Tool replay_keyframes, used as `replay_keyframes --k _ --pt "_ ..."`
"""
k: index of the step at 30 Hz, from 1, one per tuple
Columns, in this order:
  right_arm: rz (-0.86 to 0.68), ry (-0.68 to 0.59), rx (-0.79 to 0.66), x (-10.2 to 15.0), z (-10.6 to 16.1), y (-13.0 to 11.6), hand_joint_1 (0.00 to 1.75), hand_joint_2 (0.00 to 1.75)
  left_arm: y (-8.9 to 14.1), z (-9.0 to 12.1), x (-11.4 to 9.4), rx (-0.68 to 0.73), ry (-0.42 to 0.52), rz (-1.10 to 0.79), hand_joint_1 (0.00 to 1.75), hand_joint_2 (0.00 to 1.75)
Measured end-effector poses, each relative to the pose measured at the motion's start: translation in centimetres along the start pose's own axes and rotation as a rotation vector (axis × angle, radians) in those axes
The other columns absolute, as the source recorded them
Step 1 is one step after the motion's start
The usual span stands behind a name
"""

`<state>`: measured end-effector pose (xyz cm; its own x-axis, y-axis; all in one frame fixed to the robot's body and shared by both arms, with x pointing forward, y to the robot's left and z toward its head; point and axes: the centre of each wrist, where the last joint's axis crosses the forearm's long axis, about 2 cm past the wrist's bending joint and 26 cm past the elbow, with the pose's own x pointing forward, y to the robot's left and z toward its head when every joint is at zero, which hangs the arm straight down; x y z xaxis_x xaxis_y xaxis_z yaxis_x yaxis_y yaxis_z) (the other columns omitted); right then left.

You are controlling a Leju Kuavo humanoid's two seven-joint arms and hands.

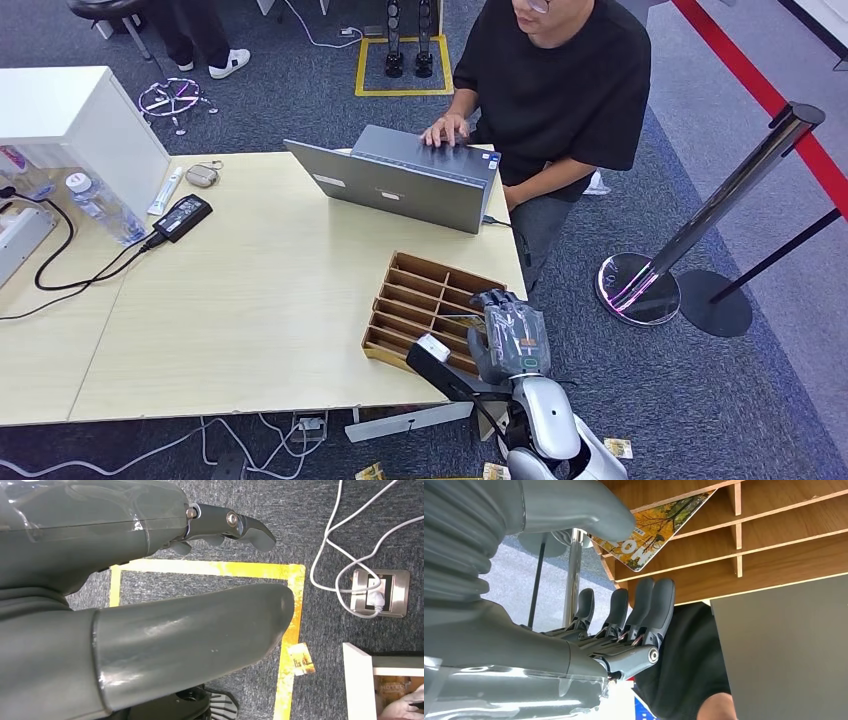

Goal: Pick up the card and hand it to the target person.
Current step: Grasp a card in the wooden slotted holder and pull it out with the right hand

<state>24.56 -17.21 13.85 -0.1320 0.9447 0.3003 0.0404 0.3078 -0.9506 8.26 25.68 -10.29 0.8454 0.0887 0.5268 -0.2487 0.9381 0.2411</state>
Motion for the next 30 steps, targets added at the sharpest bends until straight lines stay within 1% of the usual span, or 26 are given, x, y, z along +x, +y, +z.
replay_keyframes --k 3,10,17,20,24,30 --pt "0.003 0.001 0.003 -0.06 0.00 0.02 0.94 1.75 0.00 0.00 0.00 0.000 0.000 0.000 0.00 0.00" --pt "0.015 0.005 0.020 -0.24 -0.07 0.27 1.04 1.75 0.00 0.00 0.00 0.000 0.000 0.000 0.00 0.00" --pt "0.025 0.010 0.032 -0.39 -0.15 0.48 1.07 1.75 0.00 0.00 0.00 0.000 0.001 0.001 0.00 0.00" --pt "0.029 0.012 0.036 -0.46 -0.25 0.53 1.14 1.75 0.00 0.00 0.00 0.000 0.001 0.001 0.00 0.00" --pt "0.033 0.015 0.045 -0.55 -0.31 0.67 1.34 1.75 0.00 0.00 0.00 0.000 0.002 0.001 0.00 0.00" --pt "0.025 0.012 0.048 -0.58 -0.36 0.72 1.45 1.75 0.00 0.00 0.00 0.000 0.002 0.001 0.00 0.00"
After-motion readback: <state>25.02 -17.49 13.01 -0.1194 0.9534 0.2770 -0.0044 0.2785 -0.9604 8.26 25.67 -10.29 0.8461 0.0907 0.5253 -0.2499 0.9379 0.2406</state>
